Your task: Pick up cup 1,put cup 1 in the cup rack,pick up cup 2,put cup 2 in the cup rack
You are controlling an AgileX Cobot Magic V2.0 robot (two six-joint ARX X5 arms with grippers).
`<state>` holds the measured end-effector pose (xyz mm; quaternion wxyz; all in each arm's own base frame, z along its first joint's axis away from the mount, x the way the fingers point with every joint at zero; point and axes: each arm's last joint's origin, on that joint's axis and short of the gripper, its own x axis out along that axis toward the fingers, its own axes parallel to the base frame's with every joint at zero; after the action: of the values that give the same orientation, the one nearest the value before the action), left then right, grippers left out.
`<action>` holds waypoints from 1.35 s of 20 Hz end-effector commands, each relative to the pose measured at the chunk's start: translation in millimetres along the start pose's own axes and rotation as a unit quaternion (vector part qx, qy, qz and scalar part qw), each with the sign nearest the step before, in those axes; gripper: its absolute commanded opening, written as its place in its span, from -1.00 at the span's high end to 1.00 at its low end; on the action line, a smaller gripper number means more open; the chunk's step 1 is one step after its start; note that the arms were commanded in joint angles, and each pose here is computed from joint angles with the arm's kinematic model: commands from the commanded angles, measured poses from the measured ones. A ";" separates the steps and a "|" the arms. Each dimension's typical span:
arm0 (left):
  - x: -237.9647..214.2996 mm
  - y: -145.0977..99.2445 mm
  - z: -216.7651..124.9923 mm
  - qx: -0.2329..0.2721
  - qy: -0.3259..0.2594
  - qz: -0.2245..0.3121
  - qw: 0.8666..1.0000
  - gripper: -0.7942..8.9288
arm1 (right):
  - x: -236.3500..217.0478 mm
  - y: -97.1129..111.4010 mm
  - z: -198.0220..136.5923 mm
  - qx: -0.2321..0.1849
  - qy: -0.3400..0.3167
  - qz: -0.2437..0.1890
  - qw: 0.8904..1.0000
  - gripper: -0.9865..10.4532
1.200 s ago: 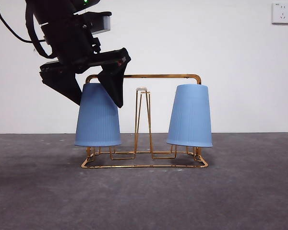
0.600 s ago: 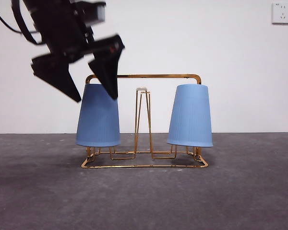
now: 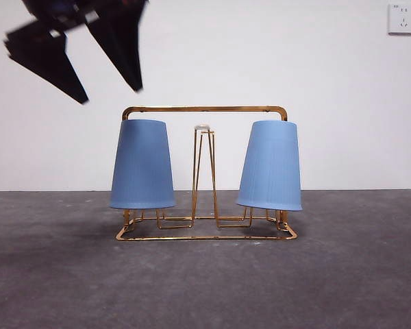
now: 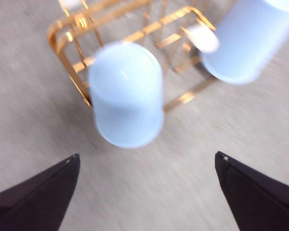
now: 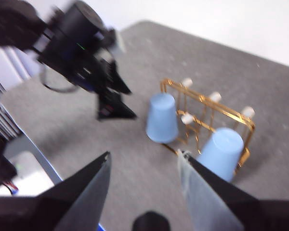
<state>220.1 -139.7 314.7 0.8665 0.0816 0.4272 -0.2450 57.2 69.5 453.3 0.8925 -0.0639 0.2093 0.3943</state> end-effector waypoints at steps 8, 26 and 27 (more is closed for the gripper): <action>-78.7 -5.8 -25.0 -0.031 -0.062 -0.111 0.991 -0.13 | 5.3 -3.4 -15.1 -0.007 0.094 -0.050 0.994 0.41; -152.7 -10.5 -67.6 -0.032 -0.134 -0.232 0.963 0.85 | 4.3 -4.2 -25.2 -0.001 0.153 -0.056 0.987 0.85; -152.8 -10.5 -67.2 -0.032 -0.136 -0.232 0.963 0.85 | 4.3 -4.2 -25.2 -0.001 0.152 -0.056 0.987 0.83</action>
<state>89.3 -71.2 392.4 0.8380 -0.0777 0.3234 -0.4327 55.4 63.3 430.0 0.8734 -0.1340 0.3290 0.3333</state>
